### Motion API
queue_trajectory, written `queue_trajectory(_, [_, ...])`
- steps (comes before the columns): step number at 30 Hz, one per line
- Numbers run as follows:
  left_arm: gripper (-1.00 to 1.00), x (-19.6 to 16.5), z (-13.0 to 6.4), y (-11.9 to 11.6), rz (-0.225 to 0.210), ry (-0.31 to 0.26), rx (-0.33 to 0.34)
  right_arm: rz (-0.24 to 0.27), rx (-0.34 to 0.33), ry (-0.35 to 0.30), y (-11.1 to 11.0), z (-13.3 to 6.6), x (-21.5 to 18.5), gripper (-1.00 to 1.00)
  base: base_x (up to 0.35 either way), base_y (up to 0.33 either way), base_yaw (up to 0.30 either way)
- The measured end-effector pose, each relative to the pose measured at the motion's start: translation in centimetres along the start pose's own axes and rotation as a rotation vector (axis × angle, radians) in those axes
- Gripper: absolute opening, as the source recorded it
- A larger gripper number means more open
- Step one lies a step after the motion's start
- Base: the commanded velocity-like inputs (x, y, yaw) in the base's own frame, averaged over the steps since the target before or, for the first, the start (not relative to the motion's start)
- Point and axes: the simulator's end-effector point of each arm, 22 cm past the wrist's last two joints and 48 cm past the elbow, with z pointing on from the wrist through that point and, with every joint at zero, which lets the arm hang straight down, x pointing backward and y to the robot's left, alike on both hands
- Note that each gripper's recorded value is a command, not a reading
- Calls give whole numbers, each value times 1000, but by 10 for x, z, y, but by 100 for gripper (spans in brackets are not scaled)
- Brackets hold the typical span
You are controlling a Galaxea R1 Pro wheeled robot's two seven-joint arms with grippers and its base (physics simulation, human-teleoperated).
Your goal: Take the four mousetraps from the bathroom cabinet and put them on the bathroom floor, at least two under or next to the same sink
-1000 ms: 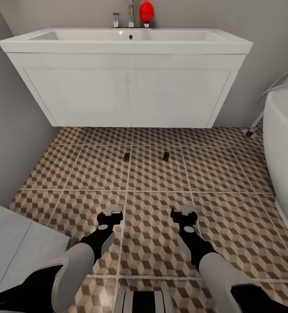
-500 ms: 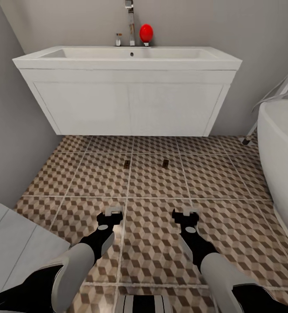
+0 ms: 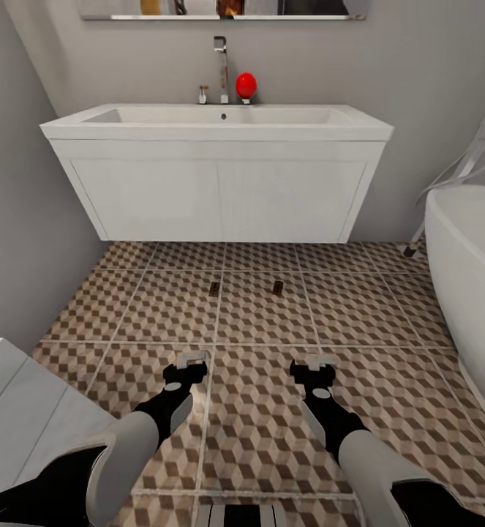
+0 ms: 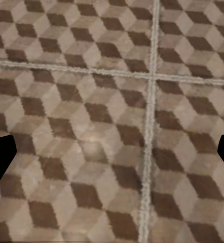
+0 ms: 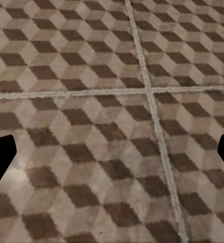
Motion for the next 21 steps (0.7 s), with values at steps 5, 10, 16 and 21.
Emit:
queue_trajectory(5, [100, -5, -7, 0, -26, -12, 0, -12, 0, 24, -2, -7, 10, 100, 0, 0, 0])
queue_trajectory(10, [100, -12, -14, -1, -37, -27, 1, -21, -2, 42, -3, -13, 17, 100, 0, 0, 0])
queue_trajectory(16, [100, -16, -22, -2, -40, -33, 5, -38, 1, 75, -9, -22, 31, 100, 0, 0, 0])
queue_trajectory(21, [100, -23, -28, -3, -41, -42, 7, -46, 4, 88, -13, -28, 34, 100, 0, 0, 0])
